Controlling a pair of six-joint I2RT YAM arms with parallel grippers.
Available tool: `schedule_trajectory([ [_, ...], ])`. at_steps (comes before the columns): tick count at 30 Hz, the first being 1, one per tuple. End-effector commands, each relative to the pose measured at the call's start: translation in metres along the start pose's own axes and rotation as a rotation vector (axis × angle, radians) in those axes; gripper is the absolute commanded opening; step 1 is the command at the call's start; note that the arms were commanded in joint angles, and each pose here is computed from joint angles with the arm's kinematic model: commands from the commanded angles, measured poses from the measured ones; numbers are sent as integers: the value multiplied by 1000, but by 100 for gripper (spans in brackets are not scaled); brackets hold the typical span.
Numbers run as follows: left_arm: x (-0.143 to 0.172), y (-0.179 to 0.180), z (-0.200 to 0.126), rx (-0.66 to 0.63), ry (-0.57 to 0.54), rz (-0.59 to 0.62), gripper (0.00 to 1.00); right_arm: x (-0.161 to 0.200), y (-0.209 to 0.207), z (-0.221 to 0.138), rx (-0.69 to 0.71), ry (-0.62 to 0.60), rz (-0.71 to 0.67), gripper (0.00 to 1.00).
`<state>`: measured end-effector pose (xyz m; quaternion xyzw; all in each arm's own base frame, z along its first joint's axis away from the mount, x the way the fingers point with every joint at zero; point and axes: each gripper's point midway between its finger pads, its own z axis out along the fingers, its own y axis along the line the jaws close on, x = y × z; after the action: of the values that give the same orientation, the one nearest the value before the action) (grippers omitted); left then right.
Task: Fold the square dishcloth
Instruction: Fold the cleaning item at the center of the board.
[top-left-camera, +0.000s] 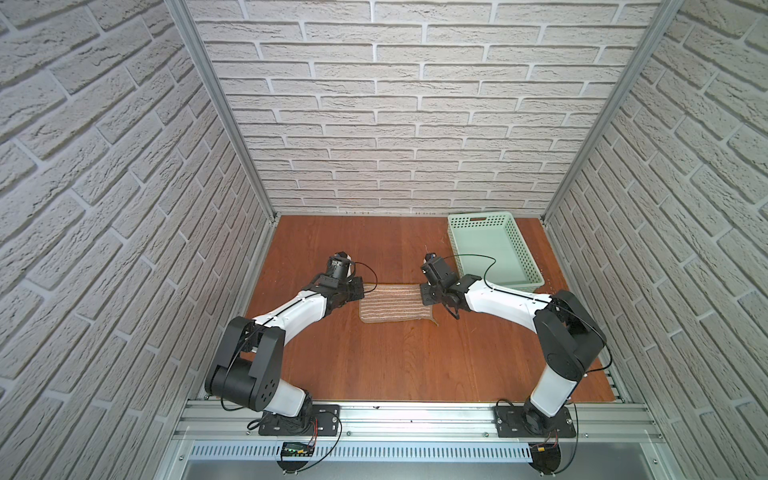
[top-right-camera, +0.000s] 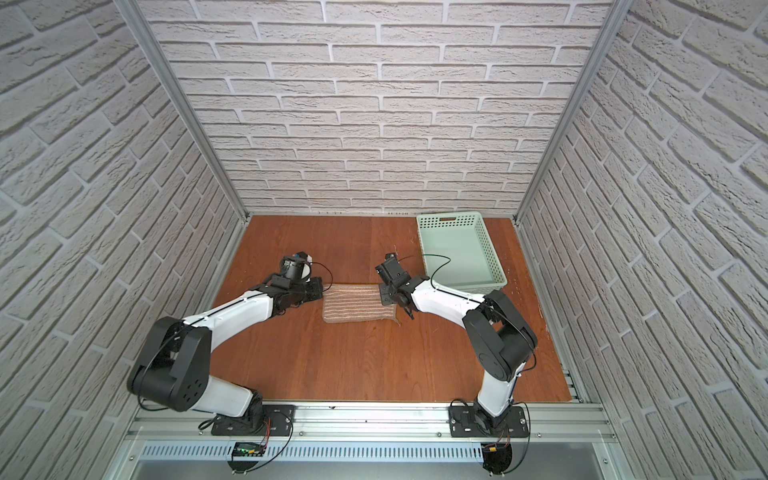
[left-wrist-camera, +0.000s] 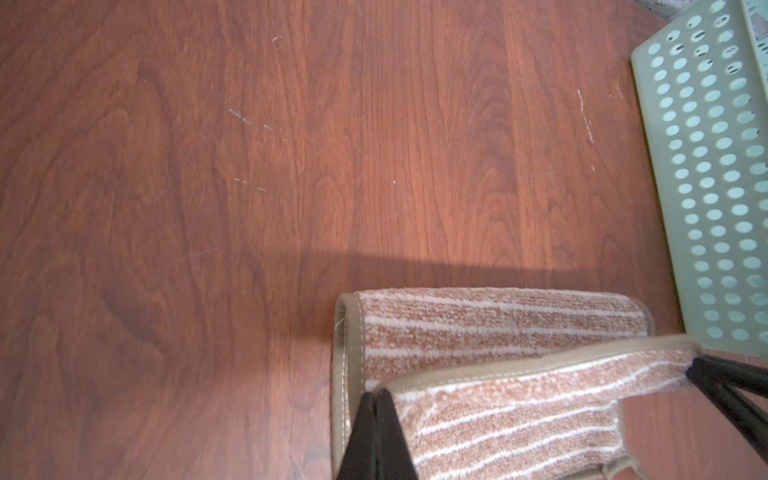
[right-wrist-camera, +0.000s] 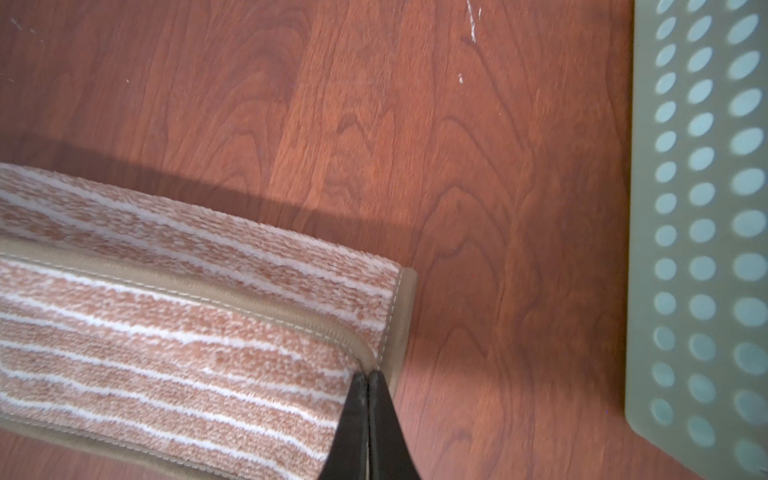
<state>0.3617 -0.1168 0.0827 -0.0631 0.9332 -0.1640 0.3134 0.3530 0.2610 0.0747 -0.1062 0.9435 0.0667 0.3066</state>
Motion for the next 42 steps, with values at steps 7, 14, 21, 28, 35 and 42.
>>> schedule_trajectory([
  [7,12,1,-3,-17,-2,10,0,-5,0,-15,7,-53,28,3],
  [14,18,0,4,-14,16,3,0,3,-4,-10,21,-39,30,3],
  [21,27,0,8,-18,37,-2,0,7,-4,-11,20,-37,37,3],
  [28,32,-1,10,-20,47,-6,0,12,-2,-10,16,-26,34,3],
  [35,35,2,13,-33,54,-11,0,20,-3,-6,24,-12,34,4],
  [42,39,6,12,-46,60,-34,7,28,-2,-4,20,2,34,9],
])
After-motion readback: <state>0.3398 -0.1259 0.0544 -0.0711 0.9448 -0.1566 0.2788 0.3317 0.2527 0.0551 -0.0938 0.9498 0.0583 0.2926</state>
